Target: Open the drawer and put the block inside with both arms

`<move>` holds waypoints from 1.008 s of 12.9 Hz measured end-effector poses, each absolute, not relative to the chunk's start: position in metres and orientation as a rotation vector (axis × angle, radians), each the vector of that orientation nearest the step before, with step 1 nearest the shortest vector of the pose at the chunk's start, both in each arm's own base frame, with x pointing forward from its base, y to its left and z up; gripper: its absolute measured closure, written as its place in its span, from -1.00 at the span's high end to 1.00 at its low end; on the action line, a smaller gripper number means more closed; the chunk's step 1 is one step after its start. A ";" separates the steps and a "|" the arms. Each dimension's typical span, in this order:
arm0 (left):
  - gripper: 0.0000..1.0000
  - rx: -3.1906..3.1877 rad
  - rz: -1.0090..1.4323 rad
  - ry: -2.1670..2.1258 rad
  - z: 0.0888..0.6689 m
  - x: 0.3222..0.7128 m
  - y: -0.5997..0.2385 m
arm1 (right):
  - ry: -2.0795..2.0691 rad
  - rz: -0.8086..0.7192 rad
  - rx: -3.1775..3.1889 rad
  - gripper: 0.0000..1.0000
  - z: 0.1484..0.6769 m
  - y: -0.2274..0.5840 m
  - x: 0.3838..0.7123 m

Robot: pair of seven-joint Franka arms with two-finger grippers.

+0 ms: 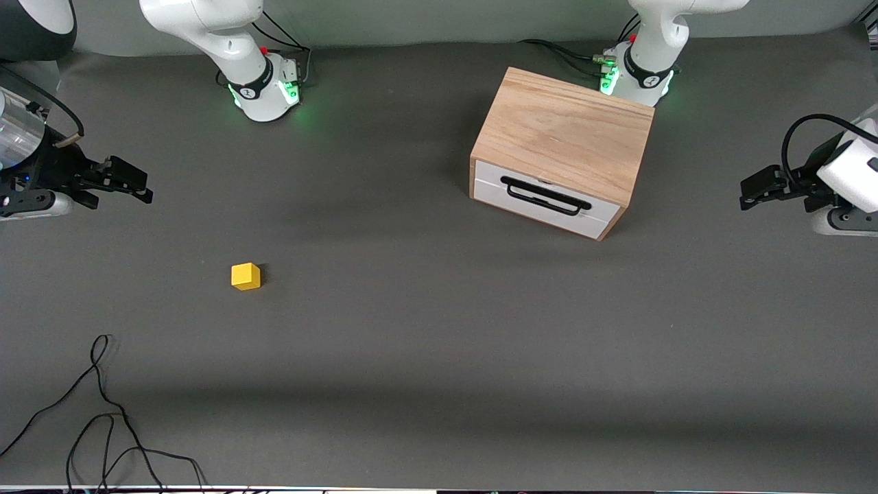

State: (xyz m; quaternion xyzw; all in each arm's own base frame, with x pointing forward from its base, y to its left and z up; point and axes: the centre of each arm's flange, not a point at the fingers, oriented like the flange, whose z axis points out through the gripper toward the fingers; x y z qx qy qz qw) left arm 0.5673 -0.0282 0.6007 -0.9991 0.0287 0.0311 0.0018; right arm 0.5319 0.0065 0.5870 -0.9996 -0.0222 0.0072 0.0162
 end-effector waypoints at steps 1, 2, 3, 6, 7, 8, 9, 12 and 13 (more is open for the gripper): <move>1.00 -3.135 0.098 0.092 0.601 0.567 -0.029 | -0.069 0.028 -3.109 1.00 0.585 0.007 0.533; 1.00 -3.135 0.098 0.092 0.601 0.567 -0.029 | -0.069 0.032 -3.109 1.00 0.584 0.007 0.534; 1.00 -3.135 0.098 0.093 0.601 0.567 -0.029 | -0.067 0.035 -3.109 1.00 0.582 0.006 0.535; 1.00 -3.135 0.098 0.095 0.601 0.567 -0.029 | -0.061 0.036 -3.109 1.00 0.581 0.004 0.536; 1.00 -3.135 0.098 0.098 0.601 0.567 -0.030 | -0.061 0.036 -3.109 1.00 0.581 0.004 0.536; 1.00 -3.135 0.098 0.100 0.601 0.567 -0.031 | -0.061 0.036 -3.109 1.00 0.581 0.004 0.536; 1.00 -3.135 0.098 0.102 0.601 0.567 -0.032 | -0.061 0.037 -3.109 1.00 0.581 0.004 0.536; 1.00 -3.135 0.098 0.103 0.601 0.567 -0.032 | -0.061 0.046 -3.109 1.00 0.578 0.004 0.537; 1.00 -3.135 0.098 0.103 0.601 0.567 -0.032 | -0.061 0.050 -3.110 1.00 0.576 0.004 0.537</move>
